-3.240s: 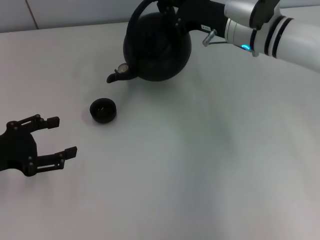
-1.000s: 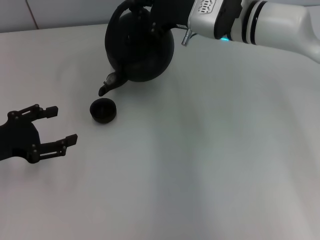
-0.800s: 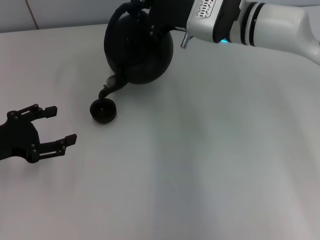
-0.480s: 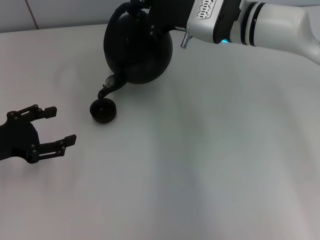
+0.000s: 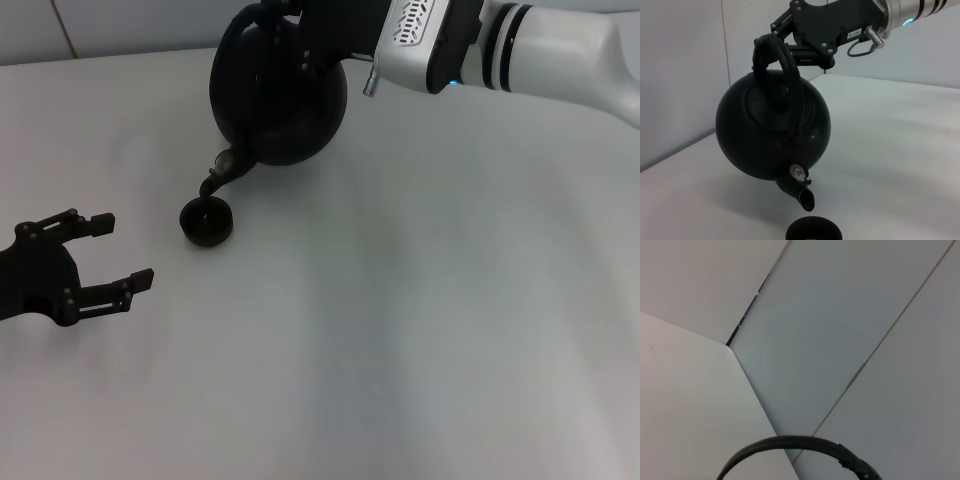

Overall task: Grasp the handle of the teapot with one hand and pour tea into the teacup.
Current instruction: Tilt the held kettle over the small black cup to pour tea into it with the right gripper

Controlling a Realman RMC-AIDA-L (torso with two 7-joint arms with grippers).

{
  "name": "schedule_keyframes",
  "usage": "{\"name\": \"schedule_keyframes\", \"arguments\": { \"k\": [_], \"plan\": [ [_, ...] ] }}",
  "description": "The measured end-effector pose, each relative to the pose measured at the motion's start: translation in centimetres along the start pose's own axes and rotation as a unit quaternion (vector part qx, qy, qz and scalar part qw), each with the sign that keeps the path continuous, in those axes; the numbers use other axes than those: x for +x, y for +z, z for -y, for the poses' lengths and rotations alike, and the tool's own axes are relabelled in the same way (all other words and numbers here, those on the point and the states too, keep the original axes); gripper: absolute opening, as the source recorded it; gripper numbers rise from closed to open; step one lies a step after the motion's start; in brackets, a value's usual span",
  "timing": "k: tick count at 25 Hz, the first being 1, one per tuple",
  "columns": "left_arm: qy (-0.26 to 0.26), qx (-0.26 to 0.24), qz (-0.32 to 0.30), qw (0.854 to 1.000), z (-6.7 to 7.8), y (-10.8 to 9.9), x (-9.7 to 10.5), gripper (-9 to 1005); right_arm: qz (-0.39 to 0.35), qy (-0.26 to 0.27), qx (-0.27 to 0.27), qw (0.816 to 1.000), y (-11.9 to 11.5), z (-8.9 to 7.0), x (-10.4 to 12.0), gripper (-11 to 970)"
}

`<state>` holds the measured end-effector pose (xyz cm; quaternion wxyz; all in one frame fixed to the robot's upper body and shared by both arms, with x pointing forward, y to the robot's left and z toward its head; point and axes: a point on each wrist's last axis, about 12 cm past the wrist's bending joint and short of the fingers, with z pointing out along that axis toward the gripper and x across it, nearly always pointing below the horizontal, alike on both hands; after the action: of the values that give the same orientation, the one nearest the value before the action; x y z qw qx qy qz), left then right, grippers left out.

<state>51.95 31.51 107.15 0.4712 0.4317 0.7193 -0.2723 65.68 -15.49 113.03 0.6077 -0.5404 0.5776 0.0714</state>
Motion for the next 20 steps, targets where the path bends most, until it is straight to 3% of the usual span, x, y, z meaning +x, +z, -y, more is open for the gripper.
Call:
{"name": "schedule_keyframes", "arguments": {
  "k": [20],
  "plan": [
    [0.002,-0.006,-0.002,1.0,-0.1,0.1,0.0,854,0.012,-0.046,-0.001,0.999,0.0,0.3,-1.1,92]
  ]
}}
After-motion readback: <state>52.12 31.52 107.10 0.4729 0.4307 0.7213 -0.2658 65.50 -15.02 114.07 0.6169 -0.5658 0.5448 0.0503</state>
